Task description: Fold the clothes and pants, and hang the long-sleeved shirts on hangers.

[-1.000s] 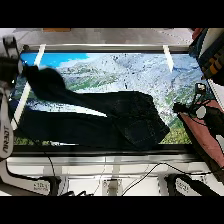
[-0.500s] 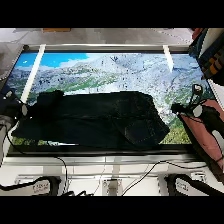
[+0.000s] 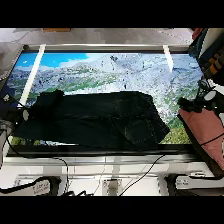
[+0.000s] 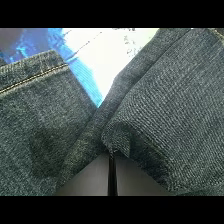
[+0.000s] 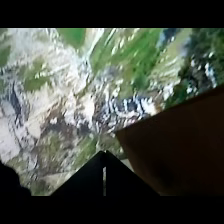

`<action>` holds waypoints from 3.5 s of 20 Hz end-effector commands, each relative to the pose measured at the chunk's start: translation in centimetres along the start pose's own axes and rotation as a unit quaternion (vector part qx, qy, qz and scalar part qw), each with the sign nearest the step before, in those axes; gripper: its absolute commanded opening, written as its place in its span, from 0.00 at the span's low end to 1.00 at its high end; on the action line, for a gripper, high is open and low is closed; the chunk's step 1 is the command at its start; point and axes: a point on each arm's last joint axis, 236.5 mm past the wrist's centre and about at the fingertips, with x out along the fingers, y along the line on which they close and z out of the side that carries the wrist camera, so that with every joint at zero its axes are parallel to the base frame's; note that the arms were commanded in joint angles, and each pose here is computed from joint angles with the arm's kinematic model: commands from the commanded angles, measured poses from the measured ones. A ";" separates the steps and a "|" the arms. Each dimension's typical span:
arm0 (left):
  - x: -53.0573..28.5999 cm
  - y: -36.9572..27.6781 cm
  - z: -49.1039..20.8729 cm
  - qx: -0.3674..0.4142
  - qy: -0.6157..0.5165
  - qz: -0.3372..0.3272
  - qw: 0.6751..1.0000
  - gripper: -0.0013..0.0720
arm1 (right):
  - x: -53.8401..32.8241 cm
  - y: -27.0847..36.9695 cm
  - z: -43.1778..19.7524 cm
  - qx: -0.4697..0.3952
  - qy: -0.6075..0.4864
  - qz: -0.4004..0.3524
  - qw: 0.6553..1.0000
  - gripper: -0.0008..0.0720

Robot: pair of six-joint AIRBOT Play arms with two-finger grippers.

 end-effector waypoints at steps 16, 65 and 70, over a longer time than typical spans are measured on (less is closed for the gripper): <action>-0.3 -2.9 2.2 -0.051 -0.043 -0.064 0.996 0.05 | 8.0 11.7 -6.0 -0.030 0.176 0.262 0.948 0.80; 8.0 -11.2 3.6 0.172 0.048 -0.071 0.981 0.95 | -0.2 4.4 0.5 -0.122 0.115 0.105 0.980 0.06; 10.0 -11.4 2.9 0.172 0.037 -0.076 0.981 0.67 | -0.2 4.5 0.4 -0.121 0.116 0.108 0.980 0.06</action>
